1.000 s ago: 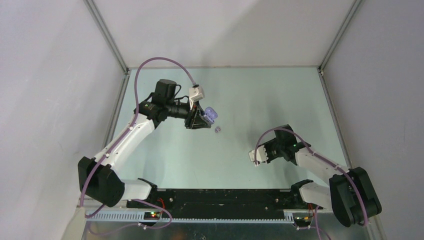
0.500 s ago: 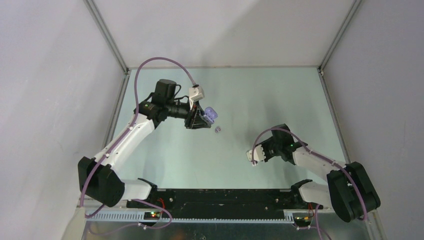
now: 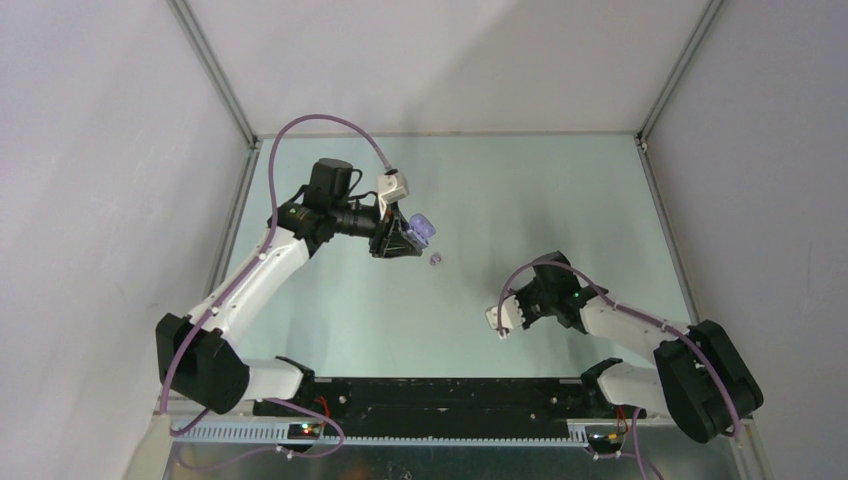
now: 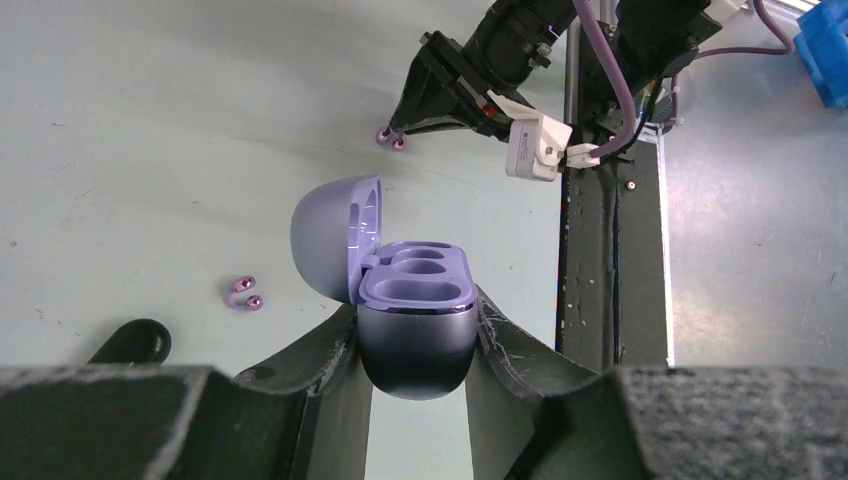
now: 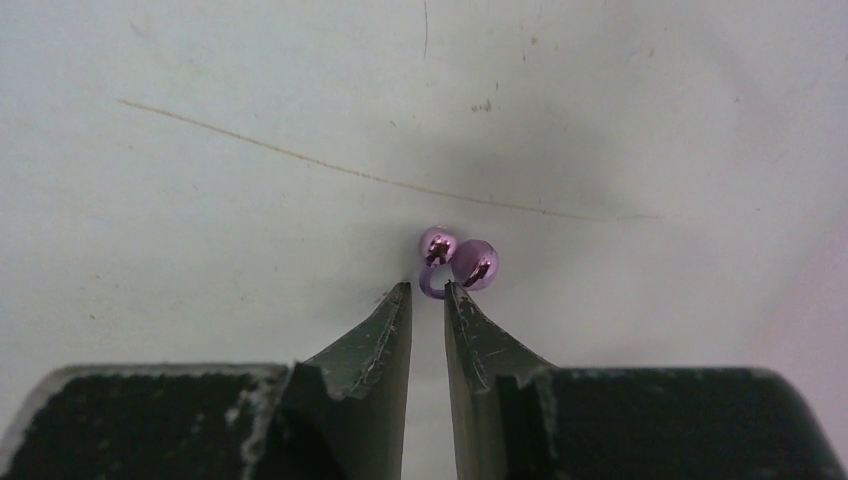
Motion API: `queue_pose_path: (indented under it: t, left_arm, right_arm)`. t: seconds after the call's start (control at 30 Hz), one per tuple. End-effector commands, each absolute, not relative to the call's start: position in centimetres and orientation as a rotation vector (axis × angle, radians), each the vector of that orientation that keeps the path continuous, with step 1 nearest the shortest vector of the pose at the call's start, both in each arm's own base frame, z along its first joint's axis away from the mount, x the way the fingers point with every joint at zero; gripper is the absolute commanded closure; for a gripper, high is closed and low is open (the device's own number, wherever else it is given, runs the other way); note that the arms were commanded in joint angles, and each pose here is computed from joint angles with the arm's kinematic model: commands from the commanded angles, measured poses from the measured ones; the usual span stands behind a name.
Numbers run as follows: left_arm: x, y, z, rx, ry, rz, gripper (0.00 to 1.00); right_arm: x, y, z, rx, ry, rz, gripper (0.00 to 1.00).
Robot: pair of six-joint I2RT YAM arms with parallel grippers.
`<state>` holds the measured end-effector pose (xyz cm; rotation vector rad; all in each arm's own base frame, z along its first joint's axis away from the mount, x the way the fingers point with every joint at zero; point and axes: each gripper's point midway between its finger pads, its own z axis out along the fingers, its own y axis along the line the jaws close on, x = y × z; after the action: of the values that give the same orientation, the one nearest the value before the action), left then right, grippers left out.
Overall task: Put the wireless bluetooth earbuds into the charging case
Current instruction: Adjust the left earbud at the center of the board.
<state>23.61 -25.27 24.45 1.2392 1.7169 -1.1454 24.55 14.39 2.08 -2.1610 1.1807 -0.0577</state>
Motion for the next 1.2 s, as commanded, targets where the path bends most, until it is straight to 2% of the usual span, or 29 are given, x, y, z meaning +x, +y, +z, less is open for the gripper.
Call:
queue_pose_path:
  t: [0.0, 0.2, 0.53, 1.17]
  left_arm:
    - [23.8, -25.3, 24.5, 1.246, 1.691, -1.145, 1.00]
    - [23.8, -25.3, 24.6, 1.246, 1.691, -1.147, 1.00]
    - [23.7, -25.2, 24.7, 1.246, 1.687, -1.147, 1.00]
    - [23.7, -25.3, 24.7, 1.247, 1.686, -1.150, 1.00]
  right_arm:
    - [22.6, 14.8, 1.1, -2.172, 1.250, 0.047, 0.78]
    - [22.0, 16.4, 2.1, -2.138, 1.278, 0.114, 0.79]
    - [22.2, 18.4, 2.0, -2.127, 1.333, 0.152, 0.75]
    - [28.3, 17.5, 2.5, -1.984, 1.436, -0.157, 0.73]
